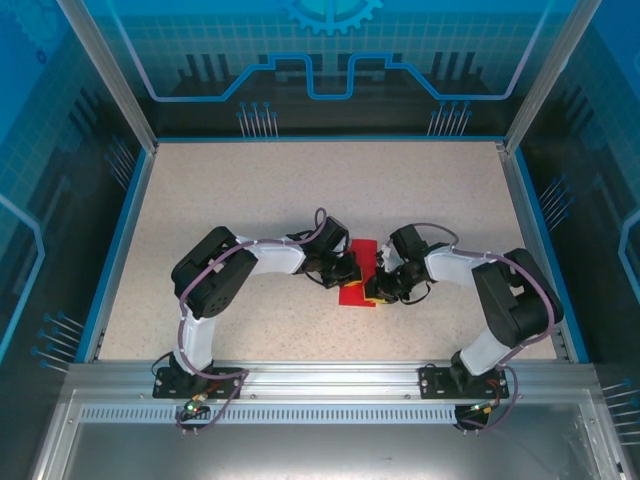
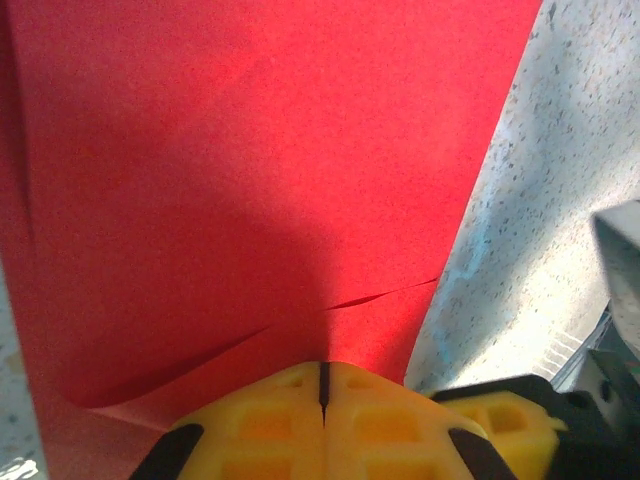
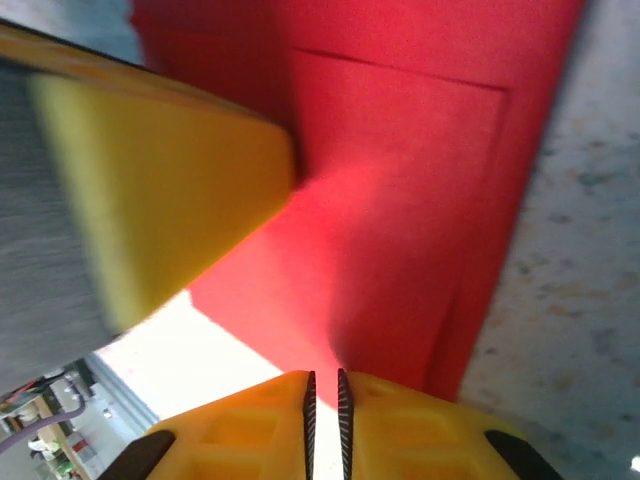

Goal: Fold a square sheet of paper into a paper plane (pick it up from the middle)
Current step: Fold the triangle a second time at the center of the table, then turn over the paper at the center of the table.

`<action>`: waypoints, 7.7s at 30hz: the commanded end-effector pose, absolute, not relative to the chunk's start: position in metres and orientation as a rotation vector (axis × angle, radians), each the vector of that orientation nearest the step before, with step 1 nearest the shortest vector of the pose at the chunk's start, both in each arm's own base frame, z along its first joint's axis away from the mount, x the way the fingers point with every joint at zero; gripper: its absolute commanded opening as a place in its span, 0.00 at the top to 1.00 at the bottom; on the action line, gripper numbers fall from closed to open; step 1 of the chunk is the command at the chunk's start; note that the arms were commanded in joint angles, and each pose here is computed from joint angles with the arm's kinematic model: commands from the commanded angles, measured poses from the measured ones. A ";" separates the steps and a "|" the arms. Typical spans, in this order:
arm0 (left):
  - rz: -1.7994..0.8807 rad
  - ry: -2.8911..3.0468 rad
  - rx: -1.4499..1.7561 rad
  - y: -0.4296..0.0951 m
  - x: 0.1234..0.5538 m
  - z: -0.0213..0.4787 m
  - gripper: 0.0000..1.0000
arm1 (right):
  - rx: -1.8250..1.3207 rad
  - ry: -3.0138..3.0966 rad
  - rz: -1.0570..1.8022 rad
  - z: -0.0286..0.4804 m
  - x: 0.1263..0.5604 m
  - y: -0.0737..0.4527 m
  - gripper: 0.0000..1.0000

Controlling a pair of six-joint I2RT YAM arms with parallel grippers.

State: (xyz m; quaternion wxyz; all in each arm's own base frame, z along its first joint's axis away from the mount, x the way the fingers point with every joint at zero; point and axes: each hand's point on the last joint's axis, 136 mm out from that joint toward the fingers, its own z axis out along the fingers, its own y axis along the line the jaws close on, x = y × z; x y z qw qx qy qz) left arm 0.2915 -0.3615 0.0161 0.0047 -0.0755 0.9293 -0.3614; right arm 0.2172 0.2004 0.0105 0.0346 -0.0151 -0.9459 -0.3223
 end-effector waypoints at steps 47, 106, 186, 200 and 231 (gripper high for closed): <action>-0.906 2.845 -0.397 -0.288 0.327 -0.017 1.00 | -0.135 -2.903 -0.793 -0.025 0.192 0.170 0.97; -0.934 2.934 -0.178 -0.324 0.296 -0.004 1.00 | 0.050 -2.888 -0.947 0.006 0.232 0.222 0.89; -1.092 2.789 -0.168 -0.336 0.312 0.045 1.00 | -0.104 -2.868 -1.245 0.027 0.250 0.197 0.86; -0.688 2.441 -0.393 -0.229 0.311 0.121 0.71 | 0.071 -3.318 -0.179 0.111 0.253 0.122 0.92; -0.504 2.268 -0.608 -0.124 0.278 0.145 0.44 | 0.381 -3.236 -0.341 0.096 0.241 0.266 0.51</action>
